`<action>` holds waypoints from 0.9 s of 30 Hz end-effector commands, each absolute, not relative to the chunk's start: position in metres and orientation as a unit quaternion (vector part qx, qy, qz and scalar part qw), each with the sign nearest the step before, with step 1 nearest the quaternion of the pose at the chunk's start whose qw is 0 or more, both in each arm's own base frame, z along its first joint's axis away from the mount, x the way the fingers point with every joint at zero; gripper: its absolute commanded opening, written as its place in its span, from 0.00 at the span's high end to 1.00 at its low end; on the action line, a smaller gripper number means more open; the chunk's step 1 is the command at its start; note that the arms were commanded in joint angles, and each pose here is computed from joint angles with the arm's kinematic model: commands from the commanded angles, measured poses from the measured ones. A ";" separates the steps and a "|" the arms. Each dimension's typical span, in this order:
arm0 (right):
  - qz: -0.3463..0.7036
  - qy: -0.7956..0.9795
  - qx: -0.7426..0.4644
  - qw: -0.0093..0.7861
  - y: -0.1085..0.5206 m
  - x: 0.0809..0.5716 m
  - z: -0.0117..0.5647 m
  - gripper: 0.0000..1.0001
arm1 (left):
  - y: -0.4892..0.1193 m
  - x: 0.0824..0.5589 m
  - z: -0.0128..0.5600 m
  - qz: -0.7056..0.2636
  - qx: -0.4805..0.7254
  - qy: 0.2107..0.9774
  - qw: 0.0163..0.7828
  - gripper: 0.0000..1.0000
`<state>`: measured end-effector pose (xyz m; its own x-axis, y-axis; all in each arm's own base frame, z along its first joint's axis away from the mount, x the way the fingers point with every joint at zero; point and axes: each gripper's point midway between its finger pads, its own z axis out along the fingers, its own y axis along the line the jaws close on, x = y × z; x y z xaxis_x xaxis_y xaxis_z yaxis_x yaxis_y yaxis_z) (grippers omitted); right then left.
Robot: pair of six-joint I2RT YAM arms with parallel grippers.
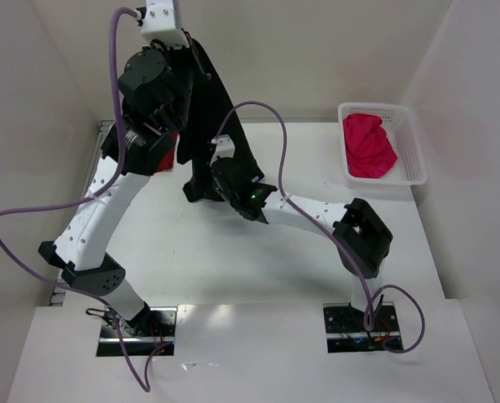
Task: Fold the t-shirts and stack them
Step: Flatten out the tshirt
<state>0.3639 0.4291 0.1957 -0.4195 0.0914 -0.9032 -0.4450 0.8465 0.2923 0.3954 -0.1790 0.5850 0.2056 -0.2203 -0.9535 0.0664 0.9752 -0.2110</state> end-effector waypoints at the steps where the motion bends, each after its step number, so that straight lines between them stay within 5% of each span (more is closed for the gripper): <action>1: 0.285 0.788 -0.090 0.538 0.444 0.371 0.214 0.23 | -0.162 0.378 0.616 -0.110 -0.085 0.587 0.798 1.00; 4: 0.283 0.792 -0.088 0.533 0.445 0.372 0.210 0.35 | -0.163 0.379 0.612 -0.108 -0.083 0.590 0.796 1.00; 8: 0.293 0.778 -0.067 0.552 0.441 0.375 0.229 0.79 | -0.157 0.377 0.610 -0.098 -0.090 0.591 0.796 1.00; 12: 0.306 0.752 -0.063 0.581 0.418 0.361 0.283 0.95 | -0.146 0.385 0.599 -0.074 -0.100 0.596 0.793 1.00; 27: 0.261 0.618 0.029 0.741 0.180 0.273 0.494 1.00 | -0.097 0.366 0.582 -0.089 -0.123 0.601 0.785 1.00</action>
